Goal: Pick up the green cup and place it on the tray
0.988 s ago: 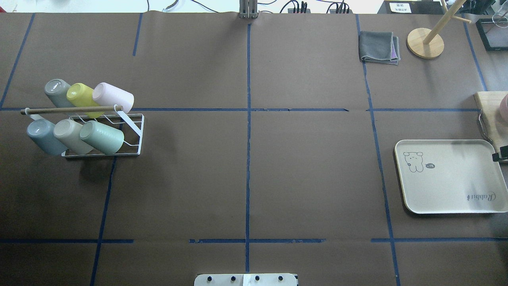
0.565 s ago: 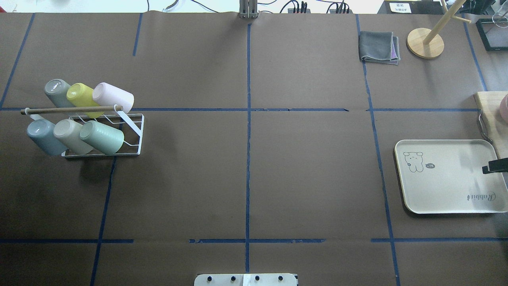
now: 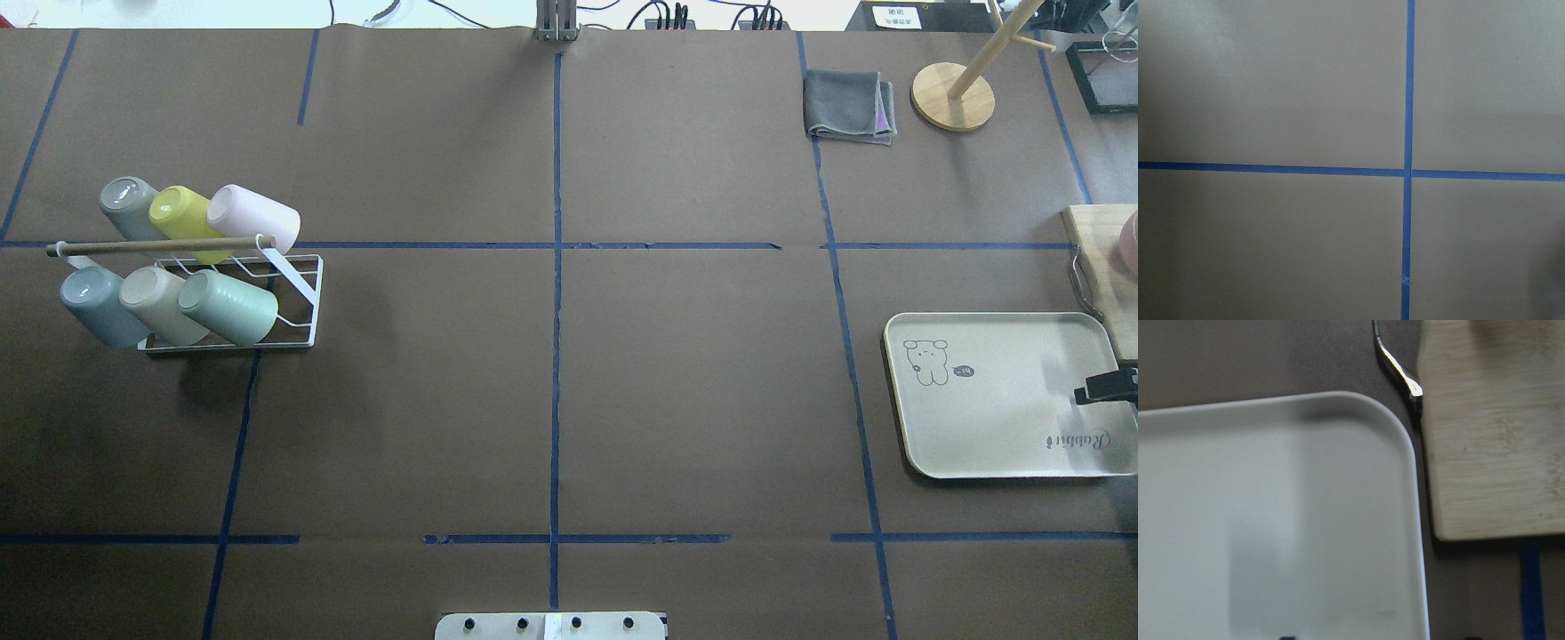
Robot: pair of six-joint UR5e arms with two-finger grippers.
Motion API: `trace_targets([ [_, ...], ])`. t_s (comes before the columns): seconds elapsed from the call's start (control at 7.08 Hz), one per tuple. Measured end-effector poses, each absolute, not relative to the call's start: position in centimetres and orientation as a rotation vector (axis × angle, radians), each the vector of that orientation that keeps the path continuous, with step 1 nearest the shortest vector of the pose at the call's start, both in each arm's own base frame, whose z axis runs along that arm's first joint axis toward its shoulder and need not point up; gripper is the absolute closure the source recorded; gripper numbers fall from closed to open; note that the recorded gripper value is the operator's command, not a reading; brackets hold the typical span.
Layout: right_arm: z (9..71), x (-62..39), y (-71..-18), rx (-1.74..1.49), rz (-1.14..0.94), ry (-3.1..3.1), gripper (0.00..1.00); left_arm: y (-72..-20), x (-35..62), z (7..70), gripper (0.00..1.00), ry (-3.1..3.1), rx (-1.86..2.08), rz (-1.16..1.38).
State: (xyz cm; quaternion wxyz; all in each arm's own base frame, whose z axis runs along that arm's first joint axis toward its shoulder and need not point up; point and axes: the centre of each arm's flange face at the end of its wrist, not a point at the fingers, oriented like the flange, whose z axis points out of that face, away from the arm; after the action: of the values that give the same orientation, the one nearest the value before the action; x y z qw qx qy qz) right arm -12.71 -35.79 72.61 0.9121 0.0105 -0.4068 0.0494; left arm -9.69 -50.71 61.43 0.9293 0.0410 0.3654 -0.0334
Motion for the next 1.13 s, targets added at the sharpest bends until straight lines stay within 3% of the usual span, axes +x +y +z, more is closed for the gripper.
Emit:
trace_targets([
  [0.42,72.98,-12.48,-35.54,0.017,0.103,-0.836,0.26,-50.71,-9.68,61.49,0.0,0.749,0.083,-0.068],
  [1.13,72.74,-12.21,-35.4,0.023,0.103,-0.844,0.39,-50.72,-9.64,61.49,0.0,0.749,0.082,-0.068],
])
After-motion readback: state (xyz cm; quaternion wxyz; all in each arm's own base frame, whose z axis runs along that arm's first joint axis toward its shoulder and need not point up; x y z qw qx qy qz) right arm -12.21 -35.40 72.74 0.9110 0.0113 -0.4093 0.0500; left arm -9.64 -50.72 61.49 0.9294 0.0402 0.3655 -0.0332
